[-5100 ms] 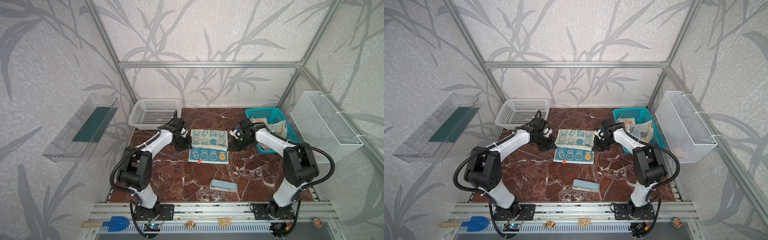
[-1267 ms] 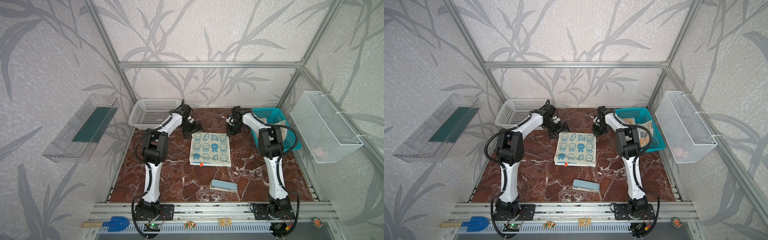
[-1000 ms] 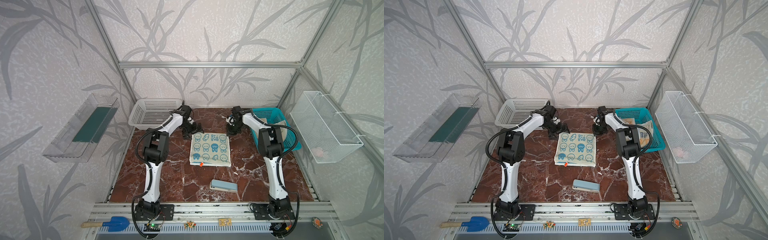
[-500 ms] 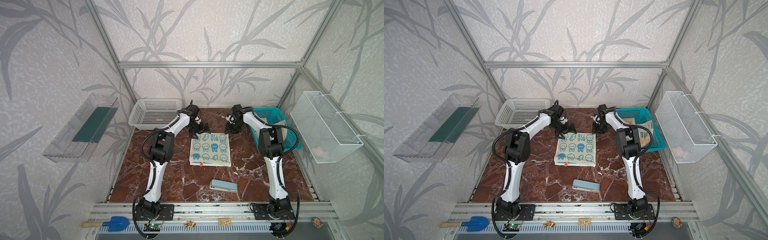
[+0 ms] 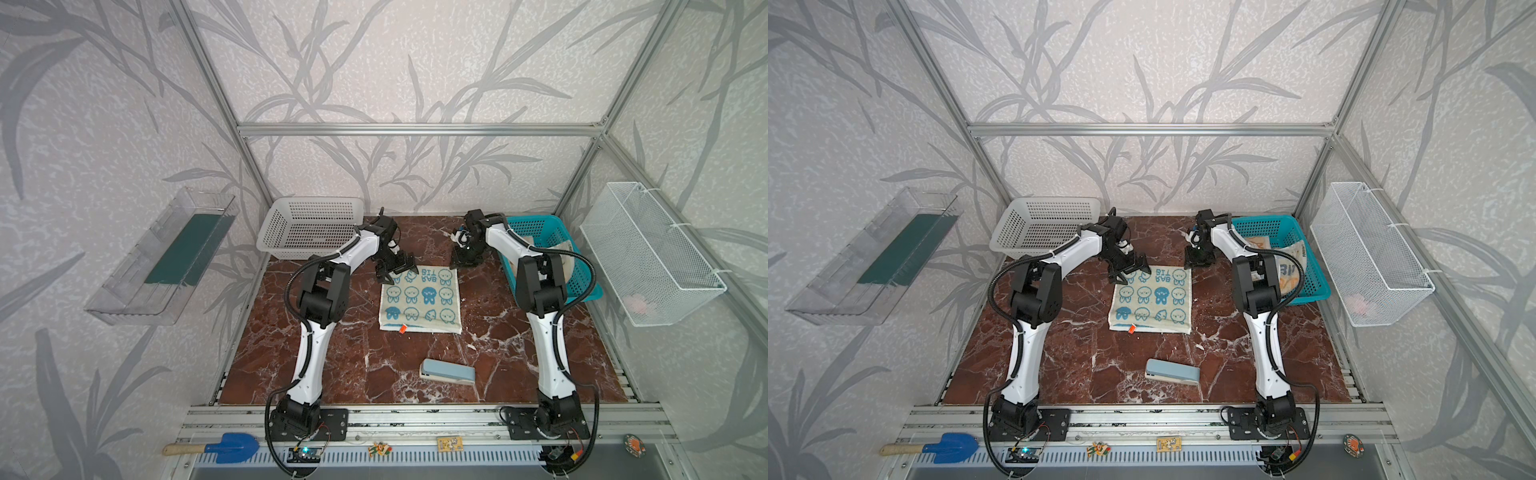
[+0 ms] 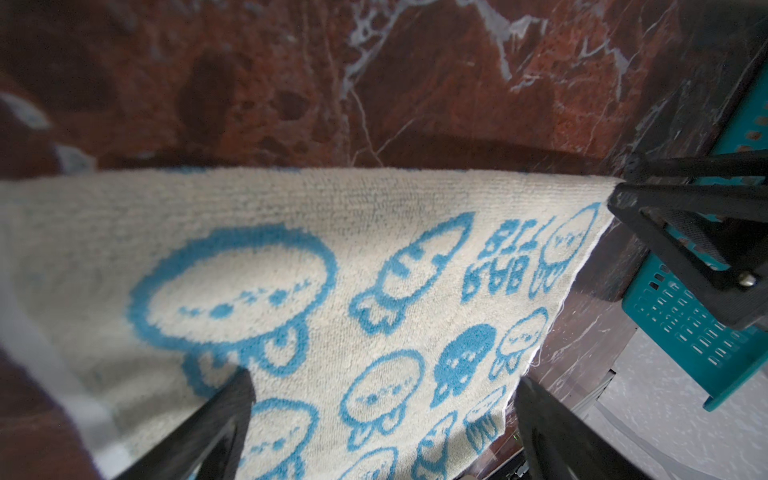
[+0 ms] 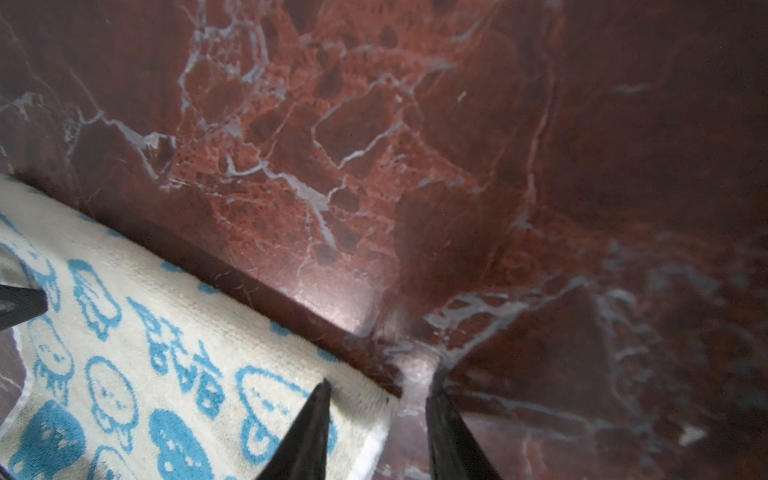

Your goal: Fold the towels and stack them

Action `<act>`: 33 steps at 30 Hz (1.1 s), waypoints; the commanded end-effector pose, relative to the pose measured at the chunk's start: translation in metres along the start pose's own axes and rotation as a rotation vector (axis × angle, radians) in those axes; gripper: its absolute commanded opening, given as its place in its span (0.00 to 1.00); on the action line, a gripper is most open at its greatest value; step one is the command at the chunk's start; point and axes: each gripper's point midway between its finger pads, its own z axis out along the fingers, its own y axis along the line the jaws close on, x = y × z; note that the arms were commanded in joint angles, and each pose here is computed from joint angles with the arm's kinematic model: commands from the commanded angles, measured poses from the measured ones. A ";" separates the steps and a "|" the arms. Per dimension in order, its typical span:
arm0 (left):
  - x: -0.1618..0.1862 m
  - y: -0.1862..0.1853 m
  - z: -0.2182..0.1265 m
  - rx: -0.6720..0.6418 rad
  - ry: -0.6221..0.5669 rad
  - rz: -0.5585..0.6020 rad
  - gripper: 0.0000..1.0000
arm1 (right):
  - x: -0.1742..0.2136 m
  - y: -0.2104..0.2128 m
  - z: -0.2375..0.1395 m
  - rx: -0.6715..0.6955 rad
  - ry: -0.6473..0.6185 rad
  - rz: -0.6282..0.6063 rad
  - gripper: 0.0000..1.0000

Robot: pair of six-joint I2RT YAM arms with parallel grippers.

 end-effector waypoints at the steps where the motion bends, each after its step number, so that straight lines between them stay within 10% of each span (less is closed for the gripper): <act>1: 0.005 0.006 0.005 -0.012 0.023 -0.013 0.99 | 0.020 0.002 0.019 0.007 0.081 -0.014 0.37; 16: 0.020 0.014 0.015 -0.025 0.048 -0.024 0.99 | 0.029 -0.005 0.023 0.030 0.085 0.033 0.03; 27: 0.059 -0.027 0.042 0.030 0.089 0.002 0.99 | 0.004 -0.002 -0.006 0.007 0.030 0.046 0.00; 33: 0.029 -0.022 -0.017 -0.028 -0.023 0.051 0.99 | -0.002 0.003 -0.017 0.003 0.015 0.010 0.00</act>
